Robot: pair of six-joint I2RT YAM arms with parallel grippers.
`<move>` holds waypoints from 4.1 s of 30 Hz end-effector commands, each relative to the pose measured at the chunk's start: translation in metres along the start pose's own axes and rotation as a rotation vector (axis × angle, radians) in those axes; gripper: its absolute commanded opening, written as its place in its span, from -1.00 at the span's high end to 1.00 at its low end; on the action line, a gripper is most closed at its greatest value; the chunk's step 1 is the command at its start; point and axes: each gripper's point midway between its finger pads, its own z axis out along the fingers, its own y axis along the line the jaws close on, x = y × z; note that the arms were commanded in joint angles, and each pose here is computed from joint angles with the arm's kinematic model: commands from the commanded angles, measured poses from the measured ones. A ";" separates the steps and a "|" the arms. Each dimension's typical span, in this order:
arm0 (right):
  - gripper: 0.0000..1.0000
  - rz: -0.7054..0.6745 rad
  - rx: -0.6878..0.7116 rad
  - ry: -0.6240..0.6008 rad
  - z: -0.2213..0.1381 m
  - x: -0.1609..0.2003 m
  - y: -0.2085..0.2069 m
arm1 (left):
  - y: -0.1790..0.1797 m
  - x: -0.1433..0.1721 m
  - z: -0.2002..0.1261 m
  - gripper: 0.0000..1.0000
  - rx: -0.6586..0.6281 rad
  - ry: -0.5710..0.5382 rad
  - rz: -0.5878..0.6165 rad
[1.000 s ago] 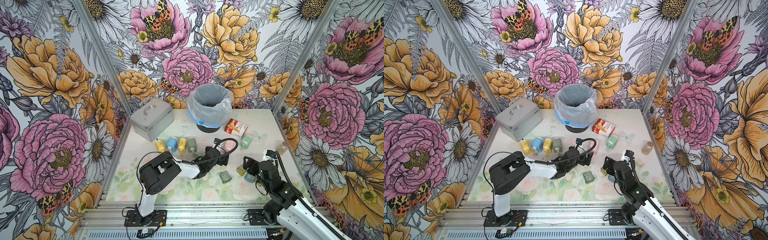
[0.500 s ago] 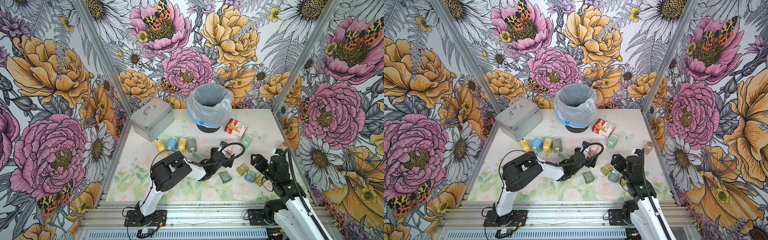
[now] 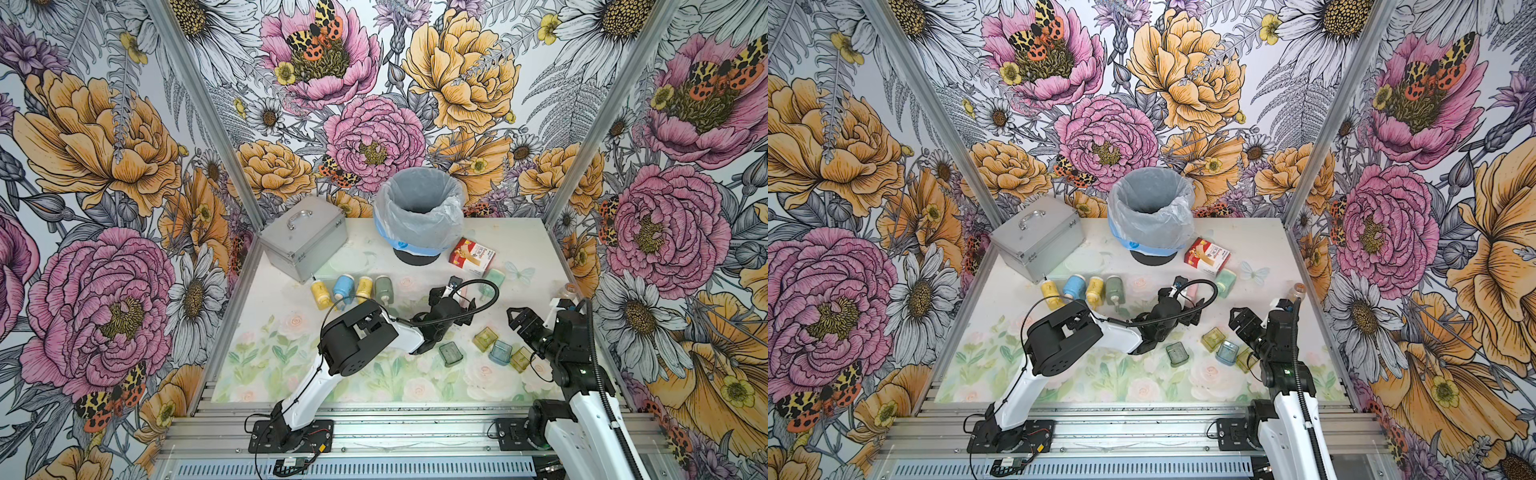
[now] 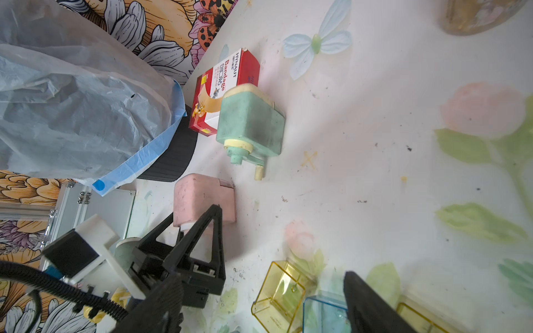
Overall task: Take out the pencil sharpener tray and clean the shavings
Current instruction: Pick up the pencil sharpener from the center of the board.
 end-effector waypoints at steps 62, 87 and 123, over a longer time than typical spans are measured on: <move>-0.75 -0.074 -0.197 0.176 0.010 0.000 0.036 | -0.002 -0.032 -0.073 0.48 0.214 0.222 0.098; -0.72 -0.070 -0.314 0.314 0.008 0.024 0.051 | -0.025 -0.063 -0.177 0.67 0.531 0.413 0.032; -0.90 -0.567 -0.978 0.277 -0.106 0.083 0.188 | -0.034 -0.133 -0.331 0.68 1.045 0.302 -0.069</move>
